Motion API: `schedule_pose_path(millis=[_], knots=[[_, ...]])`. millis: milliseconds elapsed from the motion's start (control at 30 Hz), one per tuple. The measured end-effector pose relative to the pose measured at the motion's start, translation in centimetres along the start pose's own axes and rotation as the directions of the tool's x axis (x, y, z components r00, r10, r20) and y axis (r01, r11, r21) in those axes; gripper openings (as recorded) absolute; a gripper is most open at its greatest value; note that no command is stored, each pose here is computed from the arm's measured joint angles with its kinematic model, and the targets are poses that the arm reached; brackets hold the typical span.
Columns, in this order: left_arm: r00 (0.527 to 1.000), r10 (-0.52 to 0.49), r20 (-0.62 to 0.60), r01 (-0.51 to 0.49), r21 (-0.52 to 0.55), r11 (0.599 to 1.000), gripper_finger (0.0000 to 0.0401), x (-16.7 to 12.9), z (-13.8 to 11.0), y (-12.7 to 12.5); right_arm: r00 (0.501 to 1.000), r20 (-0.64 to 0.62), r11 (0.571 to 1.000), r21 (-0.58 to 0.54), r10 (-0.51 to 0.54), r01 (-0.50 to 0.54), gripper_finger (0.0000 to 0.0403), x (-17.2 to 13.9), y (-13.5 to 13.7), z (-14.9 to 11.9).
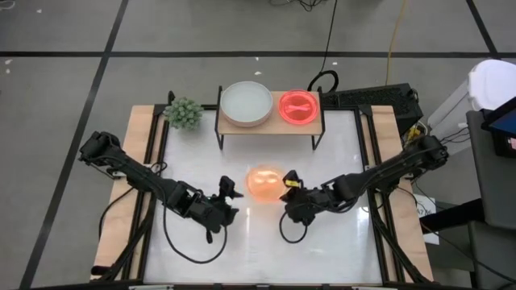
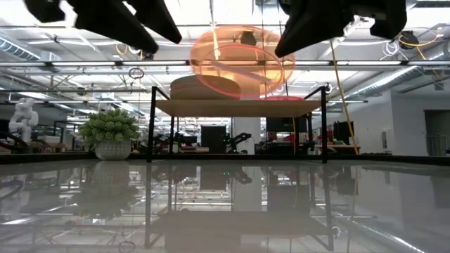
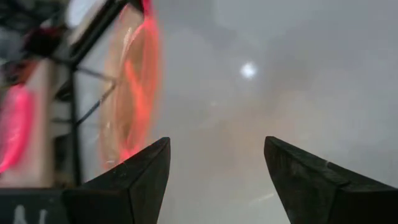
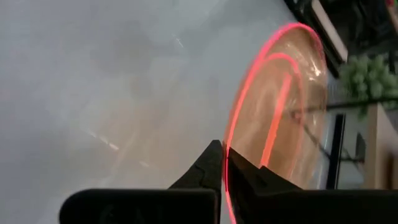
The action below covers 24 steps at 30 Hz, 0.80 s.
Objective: Place and stack plates onto a shelf
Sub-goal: Stack the orange transparent plate on the pink transparent plate
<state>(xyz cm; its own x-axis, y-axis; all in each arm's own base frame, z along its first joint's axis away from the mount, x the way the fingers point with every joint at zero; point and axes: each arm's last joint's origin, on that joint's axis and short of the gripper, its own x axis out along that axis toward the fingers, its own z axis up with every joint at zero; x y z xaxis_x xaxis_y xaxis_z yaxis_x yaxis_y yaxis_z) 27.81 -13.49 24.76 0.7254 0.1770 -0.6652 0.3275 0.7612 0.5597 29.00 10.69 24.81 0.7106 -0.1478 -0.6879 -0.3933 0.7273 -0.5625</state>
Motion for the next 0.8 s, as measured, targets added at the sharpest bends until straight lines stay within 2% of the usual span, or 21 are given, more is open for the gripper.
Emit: schedule_pose_path(millis=[233, 500, 600, 733, 800], knots=[[0.986, 0.163, -0.033, -0.164, -0.063, 0.984, 0.0266, -0.2, 0.0, 0.6, 0.998, -0.060, 0.998, 0.069, 0.014, -0.010, 0.0000, -1.7, -1.0, -1.3], [0.984, 0.178, -0.018, -0.179, -0.187, 0.966, 0.0266, -0.6, -0.5, 1.4, 0.998, -0.062, 0.993, 0.116, -0.026, 0.033, 0.0000, -3.5, -3.1, -2.5], [0.983, 0.176, -0.045, -0.181, -0.217, 0.959, 0.0266, -0.7, -2.0, 1.4, 0.996, -0.073, 0.990, 0.124, -0.055, 0.064, 0.0000, -4.0, -4.5, -3.1], [0.977, 0.210, -0.019, -0.206, -0.309, 0.929, 0.0266, -1.5, -4.0, 2.3, 0.992, -0.083, 0.987, 0.121, -0.097, 0.107, 0.0000, -5.0, -6.7, -3.4], [0.970, 0.242, 0.031, -0.212, -0.388, 0.897, 0.0266, -1.8, -4.7, 2.8, 0.989, -0.097, 0.986, 0.113, -0.113, 0.124, 0.0000, -5.4, -7.8, -3.7]])
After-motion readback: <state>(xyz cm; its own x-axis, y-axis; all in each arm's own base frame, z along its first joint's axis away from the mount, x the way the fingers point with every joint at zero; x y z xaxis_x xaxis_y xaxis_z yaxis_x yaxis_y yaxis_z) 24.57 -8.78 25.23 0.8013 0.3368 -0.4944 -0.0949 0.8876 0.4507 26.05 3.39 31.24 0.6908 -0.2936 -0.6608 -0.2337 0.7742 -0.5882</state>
